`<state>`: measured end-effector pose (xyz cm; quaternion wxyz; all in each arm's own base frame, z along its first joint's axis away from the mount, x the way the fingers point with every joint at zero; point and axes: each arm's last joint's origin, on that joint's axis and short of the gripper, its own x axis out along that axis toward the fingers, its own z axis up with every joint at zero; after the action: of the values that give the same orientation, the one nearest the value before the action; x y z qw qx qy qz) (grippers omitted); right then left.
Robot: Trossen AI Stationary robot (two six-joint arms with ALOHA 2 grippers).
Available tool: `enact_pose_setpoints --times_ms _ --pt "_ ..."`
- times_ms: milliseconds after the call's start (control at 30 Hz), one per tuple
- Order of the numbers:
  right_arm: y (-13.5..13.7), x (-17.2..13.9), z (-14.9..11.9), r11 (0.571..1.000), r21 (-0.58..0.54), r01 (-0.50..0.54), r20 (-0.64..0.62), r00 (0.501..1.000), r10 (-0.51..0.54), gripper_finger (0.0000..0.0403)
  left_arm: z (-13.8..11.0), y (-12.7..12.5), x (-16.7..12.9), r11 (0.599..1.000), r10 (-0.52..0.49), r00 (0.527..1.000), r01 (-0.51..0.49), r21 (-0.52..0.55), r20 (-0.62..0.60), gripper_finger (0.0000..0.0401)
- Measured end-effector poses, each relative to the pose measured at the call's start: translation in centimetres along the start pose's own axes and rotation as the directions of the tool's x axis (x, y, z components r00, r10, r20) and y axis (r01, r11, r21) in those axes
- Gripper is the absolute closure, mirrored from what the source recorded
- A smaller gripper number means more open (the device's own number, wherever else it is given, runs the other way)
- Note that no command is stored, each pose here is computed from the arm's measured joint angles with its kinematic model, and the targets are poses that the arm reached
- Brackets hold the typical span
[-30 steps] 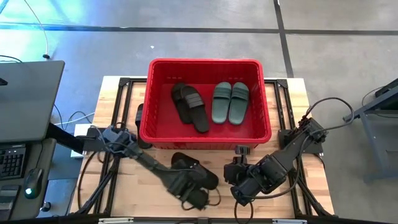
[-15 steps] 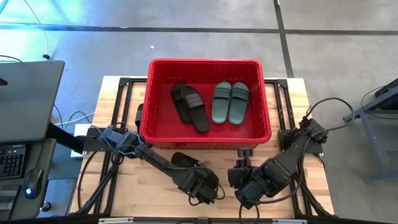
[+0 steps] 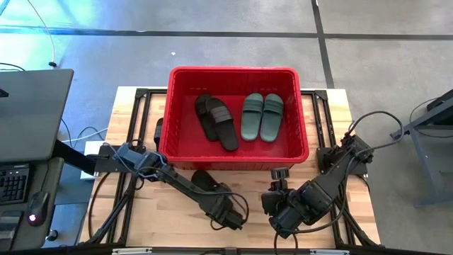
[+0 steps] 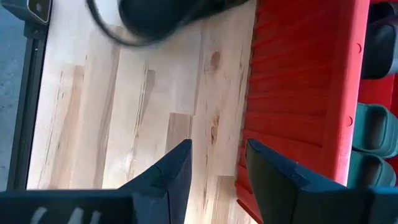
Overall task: Pick and place slides into bin
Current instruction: Put the bottom black slipper into the red bin
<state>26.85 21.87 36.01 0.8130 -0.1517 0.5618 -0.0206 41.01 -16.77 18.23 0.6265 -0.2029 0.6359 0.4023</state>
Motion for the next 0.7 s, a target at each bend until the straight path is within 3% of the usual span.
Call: enact_pose_setpoints --times_ms 133,400,567,700 --pt "0.0 0.0 0.0 1.0 -0.005 0.0 0.001 1.0 0.0 0.0263 -0.5 0.4 0.0 0.999 0.039 0.997 -0.039 0.011 -0.062 0.0302" --pt "0.3 -0.2 -0.1 1.0 -0.014 0.004 0.008 1.0 -0.004 0.0263 -1.5 0.0 -1.5 0.999 -0.012 0.999 0.014 0.037 -0.042 0.0302" --pt "0.3 -0.2 -0.1 1.0 -0.01 0.007 0.01 1.0 -0.007 0.0263 -2.7 -0.5 -3.6 0.995 -0.08 0.996 0.078 0.06 0.028 0.0302" --pt "0.3 -0.2 -0.2 1.0 -0.009 0.005 0.01 1.0 -0.005 0.0263 -3.0 -0.5 -4.0 0.996 -0.066 0.985 0.055 0.07 0.16 0.0302"
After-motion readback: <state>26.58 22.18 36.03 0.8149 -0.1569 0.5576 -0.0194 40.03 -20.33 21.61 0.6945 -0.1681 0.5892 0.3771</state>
